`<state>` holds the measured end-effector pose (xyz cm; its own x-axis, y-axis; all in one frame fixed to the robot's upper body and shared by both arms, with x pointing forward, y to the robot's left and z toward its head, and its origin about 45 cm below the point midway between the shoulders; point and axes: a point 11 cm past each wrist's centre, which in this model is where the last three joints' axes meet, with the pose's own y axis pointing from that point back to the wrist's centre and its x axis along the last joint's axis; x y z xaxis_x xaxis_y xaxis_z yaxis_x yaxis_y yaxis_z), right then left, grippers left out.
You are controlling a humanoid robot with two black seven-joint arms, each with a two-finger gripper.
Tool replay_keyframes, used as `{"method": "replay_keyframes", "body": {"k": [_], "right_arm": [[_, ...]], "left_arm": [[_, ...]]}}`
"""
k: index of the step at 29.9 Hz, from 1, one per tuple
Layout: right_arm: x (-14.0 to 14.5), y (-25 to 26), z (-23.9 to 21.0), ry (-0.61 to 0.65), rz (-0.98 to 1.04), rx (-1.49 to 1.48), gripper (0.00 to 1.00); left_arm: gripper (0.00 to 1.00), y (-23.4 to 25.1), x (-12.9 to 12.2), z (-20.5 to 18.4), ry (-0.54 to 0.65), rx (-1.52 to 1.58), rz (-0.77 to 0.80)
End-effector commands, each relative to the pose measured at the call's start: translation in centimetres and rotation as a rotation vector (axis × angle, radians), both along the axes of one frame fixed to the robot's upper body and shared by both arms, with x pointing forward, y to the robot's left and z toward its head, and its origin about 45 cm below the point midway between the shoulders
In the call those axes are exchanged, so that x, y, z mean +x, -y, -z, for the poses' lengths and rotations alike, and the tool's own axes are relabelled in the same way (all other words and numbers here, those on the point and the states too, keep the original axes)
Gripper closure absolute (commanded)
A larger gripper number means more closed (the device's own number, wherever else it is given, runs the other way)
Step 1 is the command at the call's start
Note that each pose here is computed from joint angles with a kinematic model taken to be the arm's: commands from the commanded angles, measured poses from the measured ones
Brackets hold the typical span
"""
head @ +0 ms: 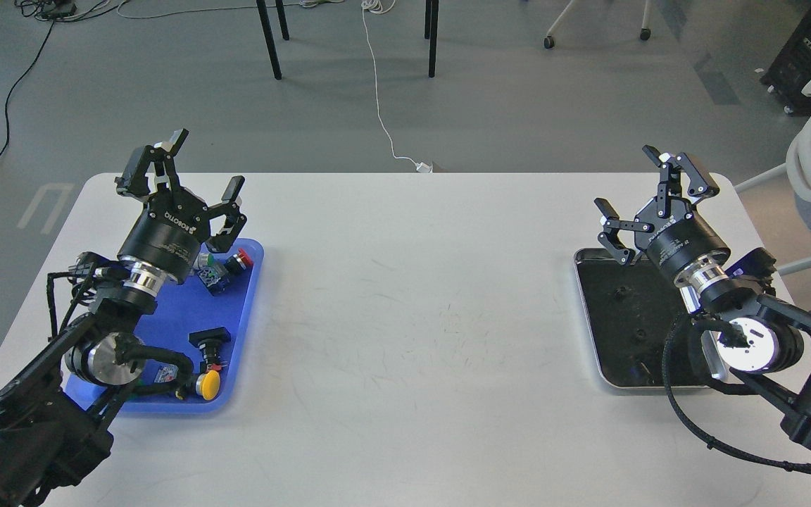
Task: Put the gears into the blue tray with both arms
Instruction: 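Raise the right gripper and move it over the metal tray, then lower the right gripper into the metal tray and grasp a small black gear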
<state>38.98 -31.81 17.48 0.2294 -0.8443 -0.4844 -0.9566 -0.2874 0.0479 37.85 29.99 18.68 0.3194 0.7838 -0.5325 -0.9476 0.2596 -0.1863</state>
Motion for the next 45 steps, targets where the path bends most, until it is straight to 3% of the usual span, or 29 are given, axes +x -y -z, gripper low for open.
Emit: {"method": "replay_keyframes", "body": {"k": [1, 12, 16, 26, 31, 37, 45], "right_arm": [[0.0, -0.2, 0.1, -0.003, -0.007, -0.005, 0.01], [0.2, 0.0, -0.4, 0.013, -0.026, -0.042, 0.01], [0.9, 1.1, -2.8, 0.074, -0.100, -0.207, 0.01], [2.0, 0.5, -9.2, 0.277, -0.598, -1.031, 0.01], [2.3, 1.3, -11.2, 0.304, -0.829, -1.423, 0.01], [1.5, 3.3, -9.9, 0.283, -1.202, -1.885, 0.02], [2.6, 4.4, -6.5, 0.254, -1.393, -2.115, 0.06]], "left_arm": [[0.02, -0.1, -0.1, 0.1, -0.003, 0.005, -0.003], [0.02, -0.2, -0.2, 0.6, -0.017, 0.026, 0.012], [0.02, -0.4, -0.3, 0.6, -0.016, 0.032, 0.012], [0.02, -1.1, -0.3, -0.2, 0.011, 0.056, 0.006], [0.02, -1.4, -0.3, -0.3, 0.014, 0.063, 0.004], [0.02, -1.7, -0.3, -0.4, 0.013, 0.072, 0.002], [0.02, -2.0, -0.7, 0.1, 0.000, 0.076, -0.002]]}}
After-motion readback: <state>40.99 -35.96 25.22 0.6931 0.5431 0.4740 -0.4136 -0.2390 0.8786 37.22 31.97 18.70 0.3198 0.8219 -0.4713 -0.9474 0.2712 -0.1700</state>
